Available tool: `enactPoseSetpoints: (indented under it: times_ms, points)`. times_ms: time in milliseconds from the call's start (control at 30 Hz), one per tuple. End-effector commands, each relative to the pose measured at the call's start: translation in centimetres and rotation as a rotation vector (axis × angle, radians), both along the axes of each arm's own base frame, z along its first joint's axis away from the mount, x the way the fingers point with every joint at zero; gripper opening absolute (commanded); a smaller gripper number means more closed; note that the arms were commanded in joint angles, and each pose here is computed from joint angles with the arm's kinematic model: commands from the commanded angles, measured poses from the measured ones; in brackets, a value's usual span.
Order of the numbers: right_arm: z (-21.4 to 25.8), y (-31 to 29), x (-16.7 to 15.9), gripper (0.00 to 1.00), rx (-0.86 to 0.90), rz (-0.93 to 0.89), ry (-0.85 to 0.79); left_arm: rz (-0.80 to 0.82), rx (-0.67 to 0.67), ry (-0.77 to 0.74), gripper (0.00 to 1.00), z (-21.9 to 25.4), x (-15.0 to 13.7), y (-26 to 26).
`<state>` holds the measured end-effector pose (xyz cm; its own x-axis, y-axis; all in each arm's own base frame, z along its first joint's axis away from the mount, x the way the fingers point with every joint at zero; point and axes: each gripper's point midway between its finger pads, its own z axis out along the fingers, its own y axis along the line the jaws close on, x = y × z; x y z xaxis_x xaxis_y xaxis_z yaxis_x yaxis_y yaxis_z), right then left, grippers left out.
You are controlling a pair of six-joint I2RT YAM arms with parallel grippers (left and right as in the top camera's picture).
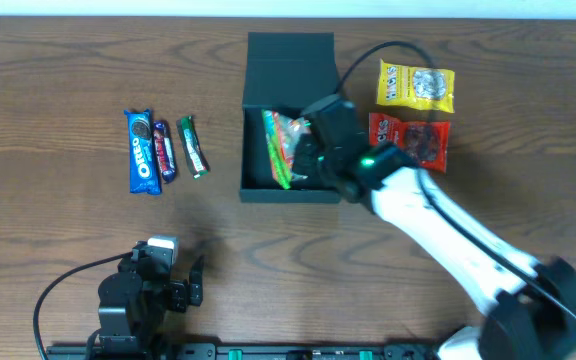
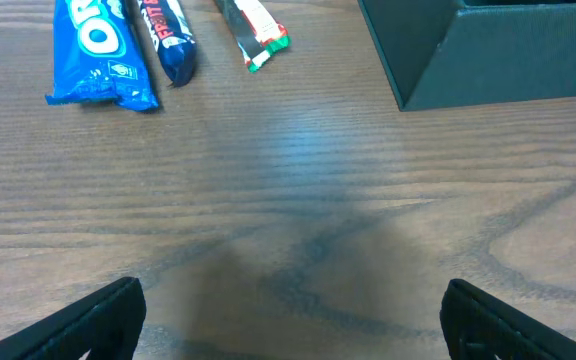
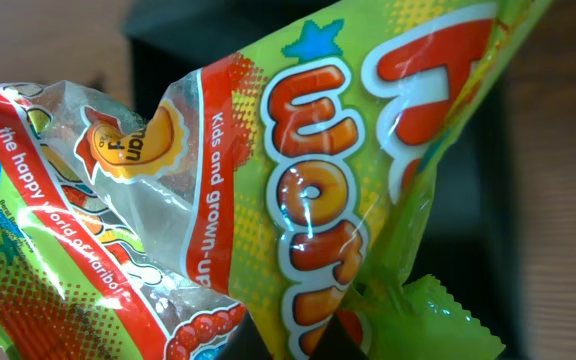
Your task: Pack container
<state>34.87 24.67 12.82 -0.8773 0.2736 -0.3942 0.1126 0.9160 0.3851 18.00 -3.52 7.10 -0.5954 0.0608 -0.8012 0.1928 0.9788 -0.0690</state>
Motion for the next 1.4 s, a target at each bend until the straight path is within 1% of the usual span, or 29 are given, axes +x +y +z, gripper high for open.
enactPoseSetpoints:
  times_ms: [0,100,200,233,267,300,333,367,500,533,567,600,633,667,700,767,833,1067,1167,1300,1367]
  points:
    - [-2.0,-0.3,0.6,0.01,-0.030,-0.113,0.020,0.008,-0.002,0.016,0.95,-0.7,-0.1,0.1]
    - [-3.7,-0.5,0.7,0.01,-0.049,-0.137,0.052,0.008,-0.002,0.016,0.95,-0.7,-0.1,0.1]
    - [-4.3,-0.5,0.8,0.02,-0.060,-0.137,0.060,0.008,-0.002,0.016,0.95,-0.7,-0.1,0.1]
    - [-4.5,-0.4,0.7,0.22,-0.058,-0.133,0.067,0.008,-0.002,0.016,0.95,-0.7,-0.1,0.1]
    - [-4.5,-0.3,0.6,0.54,-0.054,-0.128,0.073,0.008,-0.002,0.016,0.95,-0.7,-0.1,0.1]
    - [-4.6,-0.2,0.4,0.78,-0.053,-0.117,0.079,0.008,-0.002,0.016,0.95,-0.7,-0.1,0.1]
    - [-4.4,-0.1,0.4,0.99,-0.052,-0.101,0.075,0.008,-0.002,0.016,0.95,-0.7,-0.1,0.1]
    - [-4.1,0.0,0.4,0.99,-0.051,-0.085,0.071,0.008,-0.002,0.016,0.95,-0.7,-0.1,0.1]
    - [-1.0,0.3,1.3,0.99,-0.048,-0.010,0.002,0.008,-0.002,0.016,0.95,-0.7,-0.1,0.1]
    - [0.1,0.5,1.5,0.94,-0.049,0.018,-0.029,0.008,-0.002,0.016,0.95,-0.7,-0.1,0.1]
    - [1.1,0.7,1.8,0.81,-0.051,0.049,-0.062,0.008,-0.002,0.016,0.95,-0.7,-0.1,0.1]
    - [1.7,0.9,2.0,0.63,-0.054,0.070,-0.086,0.008,-0.002,0.016,0.95,-0.7,-0.1,0.1]
    - [2.2,1.1,2.2,0.24,-0.055,0.091,-0.106,0.008,-0.002,0.016,0.95,-0.7,-0.1,0.1]
    - [2.2,1.1,2.2,0.03,-0.054,0.094,-0.105,0.008,-0.002,0.016,0.95,-0.7,-0.1,0.1]
    - [2.1,1.1,2.1,0.01,-0.056,0.098,-0.099,0.008,-0.002,0.016,0.95,-0.7,-0.1,0.1]
    - [0.8,1.2,1.8,0.01,-0.084,0.139,-0.074,0.008,-0.002,0.016,0.95,-0.7,-0.1,0.1]
    - [-0.7,1.1,1.7,0.01,-0.107,0.143,-0.041,0.008,-0.002,0.016,0.95,-0.7,-0.1,0.1]
    - [-7.7,-0.2,1.8,0.01,-0.209,0.153,0.100,0.008,-0.002,0.016,0.95,-0.7,-0.1,0.1]
    - [-10.3,-1.2,1.3,0.01,-0.249,0.144,0.170,0.035,0.027,0.014,0.95,-0.7,0.0,0.8]
    - [-12.7,-2.0,0.9,0.01,-0.282,0.151,0.225,0.046,0.036,0.013,0.95,-0.7,0.0,1.0]
    - [-13.4,-1.7,0.5,0.01,-0.284,0.193,0.241,0.046,0.035,0.013,0.95,-0.7,0.0,1.0]
